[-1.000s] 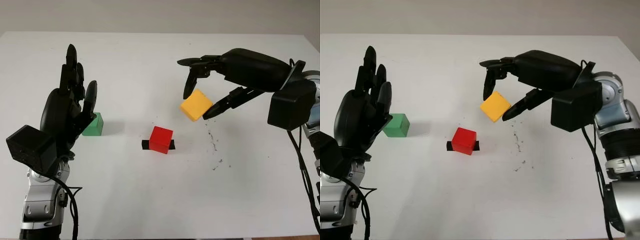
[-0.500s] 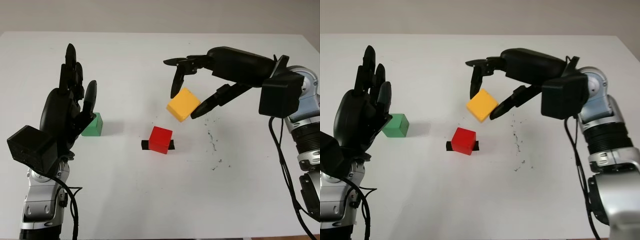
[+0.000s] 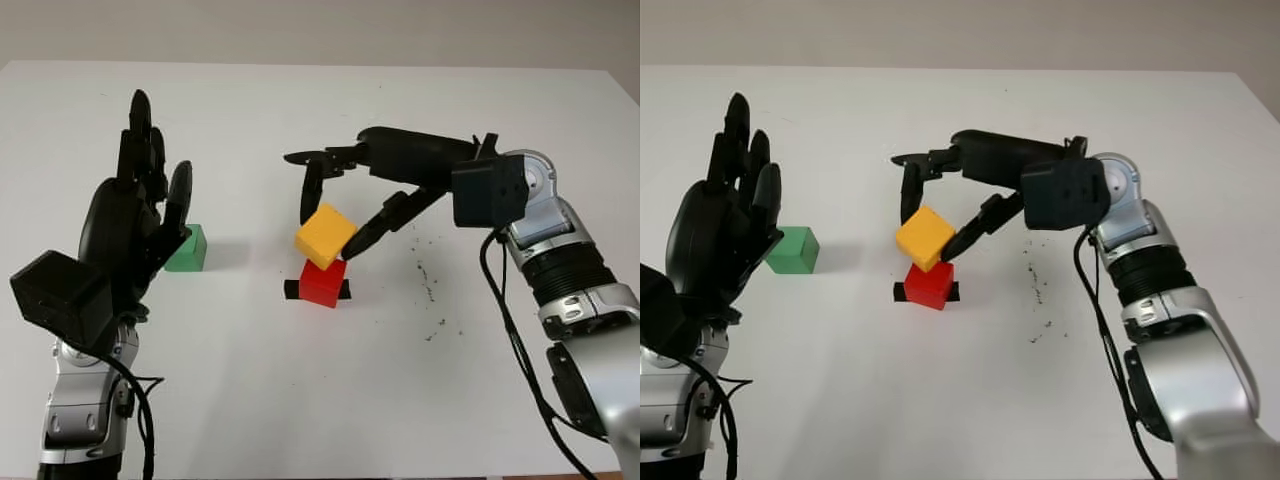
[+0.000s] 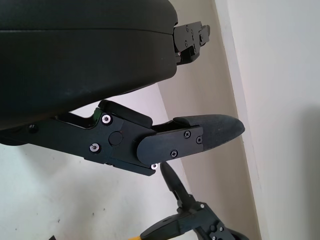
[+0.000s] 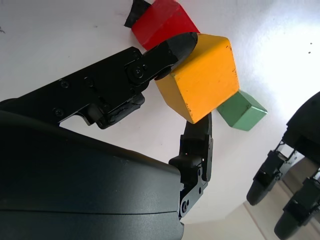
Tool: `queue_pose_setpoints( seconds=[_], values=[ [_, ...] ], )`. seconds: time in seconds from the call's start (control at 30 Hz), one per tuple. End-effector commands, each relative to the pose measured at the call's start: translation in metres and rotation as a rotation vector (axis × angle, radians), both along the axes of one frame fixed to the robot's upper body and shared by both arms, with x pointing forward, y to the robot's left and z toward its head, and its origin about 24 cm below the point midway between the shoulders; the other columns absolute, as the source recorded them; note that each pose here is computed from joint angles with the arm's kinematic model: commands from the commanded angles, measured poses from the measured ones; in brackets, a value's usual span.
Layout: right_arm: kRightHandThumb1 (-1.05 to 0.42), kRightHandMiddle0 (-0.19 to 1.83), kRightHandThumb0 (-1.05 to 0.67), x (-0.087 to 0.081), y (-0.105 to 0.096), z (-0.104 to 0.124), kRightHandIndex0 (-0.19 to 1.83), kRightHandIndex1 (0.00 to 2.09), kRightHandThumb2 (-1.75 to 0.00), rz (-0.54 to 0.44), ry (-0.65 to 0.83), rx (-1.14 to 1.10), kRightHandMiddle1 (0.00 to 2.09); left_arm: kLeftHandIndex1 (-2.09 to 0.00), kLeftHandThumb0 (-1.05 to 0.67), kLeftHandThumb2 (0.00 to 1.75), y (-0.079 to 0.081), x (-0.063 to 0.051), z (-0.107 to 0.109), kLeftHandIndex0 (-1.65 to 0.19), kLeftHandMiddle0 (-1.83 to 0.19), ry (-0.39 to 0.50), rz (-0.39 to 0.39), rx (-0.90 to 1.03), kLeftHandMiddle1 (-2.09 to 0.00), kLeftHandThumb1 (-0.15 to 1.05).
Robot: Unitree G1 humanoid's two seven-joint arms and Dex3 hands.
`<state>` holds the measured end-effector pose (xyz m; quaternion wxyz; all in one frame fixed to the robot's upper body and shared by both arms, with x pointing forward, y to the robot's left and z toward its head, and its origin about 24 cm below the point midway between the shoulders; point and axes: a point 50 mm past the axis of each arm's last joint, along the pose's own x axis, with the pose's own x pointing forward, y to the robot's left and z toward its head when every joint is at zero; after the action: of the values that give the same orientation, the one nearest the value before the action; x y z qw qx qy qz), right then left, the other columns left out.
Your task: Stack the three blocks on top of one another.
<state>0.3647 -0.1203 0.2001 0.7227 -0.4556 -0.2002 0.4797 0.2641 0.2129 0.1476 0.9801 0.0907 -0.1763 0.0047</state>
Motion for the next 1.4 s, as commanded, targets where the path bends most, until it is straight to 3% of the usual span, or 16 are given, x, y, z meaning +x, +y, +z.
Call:
queue_pose_setpoints(
  seconds=[0.0,1.0,1.07,1.23,1.37],
  values=[
    [-0.93,0.44,-0.48,0.0015,0.0027,0.0070,0.14,0.03,-0.05,0.010,-0.007,-0.003,1.47,-0.03,-0.68,0.58,-0.0008,-0.0032,0.0028,0.19,0.19,-0.016,0.000,-0.007,-0.04,1.05],
    [-0.93,0.39,-0.48,0.0040,-0.0031,-0.0001,0.14,0.05,-0.05,-0.021,0.051,-0.073,1.50,-0.02,-0.67,0.59,-0.0005,-0.0054,0.0010,0.19,0.19,-0.015,0.000,-0.002,-0.05,1.05],
    [-0.92,0.29,-0.50,0.0042,-0.0026,-0.0005,0.13,0.04,-0.05,-0.031,0.039,-0.081,1.42,-0.02,-0.67,0.59,-0.0004,-0.0056,0.0009,0.19,0.19,-0.018,0.000,-0.001,-0.05,1.05],
    [-0.88,0.10,-0.58,0.0035,-0.0026,-0.0020,0.01,0.03,-0.05,-0.043,0.016,-0.079,0.86,-0.02,-0.67,0.58,-0.0001,-0.0054,0.0006,0.19,0.19,-0.016,-0.002,-0.005,-0.05,1.05],
    [-0.88,0.11,-0.60,0.0023,-0.0014,-0.0020,-0.01,0.04,-0.05,-0.035,0.006,-0.068,0.78,-0.02,-0.67,0.58,0.0003,-0.0049,0.0004,0.19,0.19,-0.019,0.000,-0.002,-0.05,1.05]
  ],
)
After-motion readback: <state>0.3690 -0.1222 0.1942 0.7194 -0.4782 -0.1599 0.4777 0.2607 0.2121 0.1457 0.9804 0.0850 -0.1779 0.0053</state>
